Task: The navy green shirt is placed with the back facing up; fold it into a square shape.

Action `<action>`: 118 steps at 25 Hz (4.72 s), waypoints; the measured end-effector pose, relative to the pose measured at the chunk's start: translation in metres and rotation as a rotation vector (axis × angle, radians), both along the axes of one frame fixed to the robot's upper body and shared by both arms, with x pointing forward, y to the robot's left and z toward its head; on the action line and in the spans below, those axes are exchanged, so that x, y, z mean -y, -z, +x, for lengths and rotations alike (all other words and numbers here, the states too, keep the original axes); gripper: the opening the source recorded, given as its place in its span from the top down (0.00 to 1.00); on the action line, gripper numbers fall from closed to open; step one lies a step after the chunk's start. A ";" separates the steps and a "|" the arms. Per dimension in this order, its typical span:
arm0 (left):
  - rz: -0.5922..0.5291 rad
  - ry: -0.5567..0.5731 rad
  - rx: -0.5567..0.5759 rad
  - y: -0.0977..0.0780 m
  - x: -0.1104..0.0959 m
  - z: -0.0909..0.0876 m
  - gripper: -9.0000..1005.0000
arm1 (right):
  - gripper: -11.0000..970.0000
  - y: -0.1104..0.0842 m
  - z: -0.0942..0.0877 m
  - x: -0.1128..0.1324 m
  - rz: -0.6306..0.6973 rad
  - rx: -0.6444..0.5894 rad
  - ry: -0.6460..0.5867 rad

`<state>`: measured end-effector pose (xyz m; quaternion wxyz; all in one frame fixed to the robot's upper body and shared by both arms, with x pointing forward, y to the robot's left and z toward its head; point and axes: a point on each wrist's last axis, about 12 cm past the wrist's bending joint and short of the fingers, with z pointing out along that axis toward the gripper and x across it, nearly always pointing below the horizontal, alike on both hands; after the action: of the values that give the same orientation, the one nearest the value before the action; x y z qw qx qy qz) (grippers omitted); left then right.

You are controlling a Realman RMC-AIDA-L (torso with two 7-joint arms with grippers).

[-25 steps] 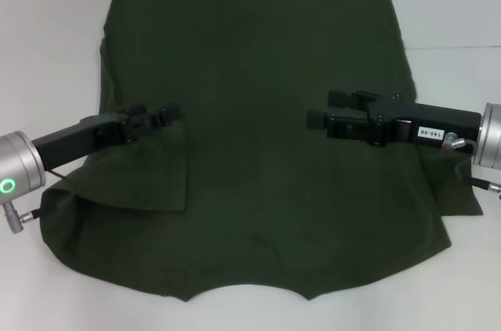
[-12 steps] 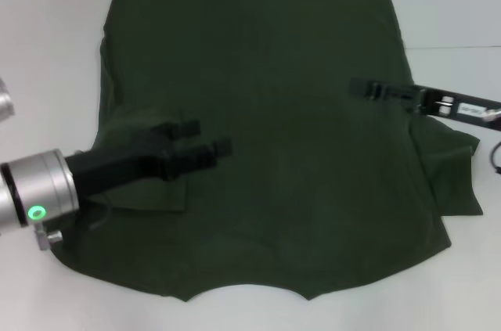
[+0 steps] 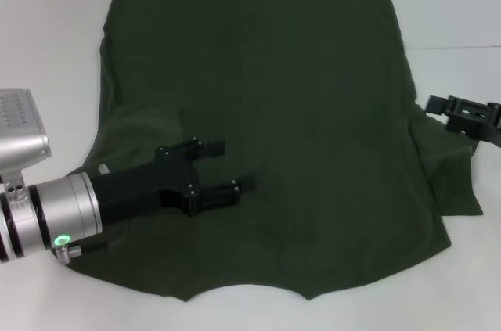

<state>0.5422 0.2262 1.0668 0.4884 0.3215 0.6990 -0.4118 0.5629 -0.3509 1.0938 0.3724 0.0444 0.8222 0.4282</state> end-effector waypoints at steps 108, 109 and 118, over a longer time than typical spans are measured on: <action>0.011 -0.046 -0.009 0.004 -0.007 0.000 0.13 | 0.96 0.012 0.038 0.013 -0.187 0.073 0.263; 0.012 -0.047 -0.009 0.005 -0.008 0.000 0.13 | 0.96 0.011 0.040 0.013 -0.194 0.079 0.263; 0.018 -0.058 -0.012 0.006 -0.007 0.001 0.13 | 0.95 0.005 0.047 0.007 -0.204 0.093 0.227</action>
<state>0.5429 0.2337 1.0612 0.4930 0.3030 0.7146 -0.3929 0.6100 -0.3577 1.0891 0.4586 0.0791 0.8330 0.2992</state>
